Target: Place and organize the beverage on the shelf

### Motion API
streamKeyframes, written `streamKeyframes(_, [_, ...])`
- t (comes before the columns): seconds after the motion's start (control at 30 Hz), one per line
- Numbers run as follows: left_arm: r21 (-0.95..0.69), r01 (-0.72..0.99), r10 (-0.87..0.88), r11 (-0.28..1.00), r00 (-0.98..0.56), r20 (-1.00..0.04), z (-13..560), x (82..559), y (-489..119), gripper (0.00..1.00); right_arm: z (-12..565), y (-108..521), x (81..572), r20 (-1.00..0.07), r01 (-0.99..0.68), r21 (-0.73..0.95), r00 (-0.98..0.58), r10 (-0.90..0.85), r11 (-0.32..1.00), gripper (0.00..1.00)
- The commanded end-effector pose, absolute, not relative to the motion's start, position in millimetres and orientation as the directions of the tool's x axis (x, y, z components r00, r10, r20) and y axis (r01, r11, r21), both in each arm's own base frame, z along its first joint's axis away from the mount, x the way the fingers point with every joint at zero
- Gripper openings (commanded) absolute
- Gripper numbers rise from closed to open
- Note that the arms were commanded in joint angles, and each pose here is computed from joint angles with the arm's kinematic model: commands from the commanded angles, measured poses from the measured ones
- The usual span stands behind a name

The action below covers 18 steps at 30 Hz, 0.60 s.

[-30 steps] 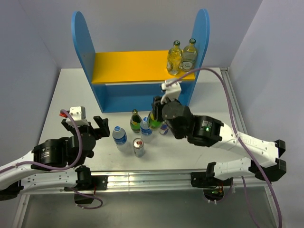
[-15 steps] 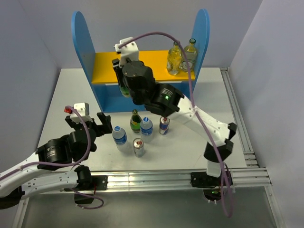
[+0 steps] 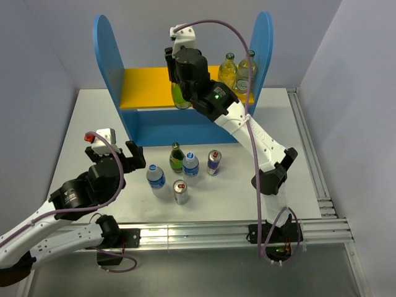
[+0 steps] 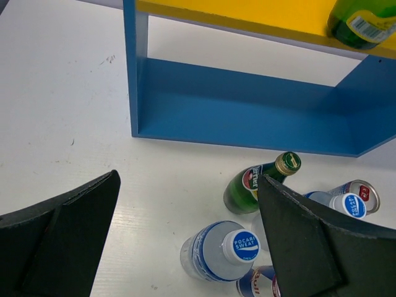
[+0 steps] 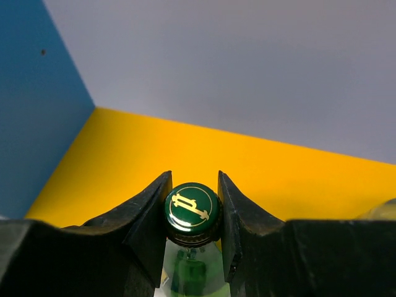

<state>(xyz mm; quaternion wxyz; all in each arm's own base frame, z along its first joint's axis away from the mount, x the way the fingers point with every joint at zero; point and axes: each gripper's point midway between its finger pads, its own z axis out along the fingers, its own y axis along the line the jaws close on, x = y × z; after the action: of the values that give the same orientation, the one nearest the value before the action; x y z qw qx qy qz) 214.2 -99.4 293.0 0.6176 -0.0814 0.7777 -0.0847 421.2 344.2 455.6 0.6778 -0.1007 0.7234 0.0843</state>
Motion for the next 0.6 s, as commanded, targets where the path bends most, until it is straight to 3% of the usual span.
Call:
streamKeyframes(0.0, [-0.231, -0.002, -0.226, 0.973, -0.218, -0.949, 296.1, 219.4, -105.5, 0.99, 549.6, 331.0, 412.6, -0.969, -0.300, 0.154, 0.139, 0.203, 0.941, 0.00])
streamKeyframes(0.57, [-0.251, -0.035, -0.253, 0.967, -0.210, -0.945, 297.7, 222.4, -95.7, 0.99, 508.4, 372.7, 450.1, -0.971, -0.315, 0.129, 0.154, 0.185, 0.940, 0.00])
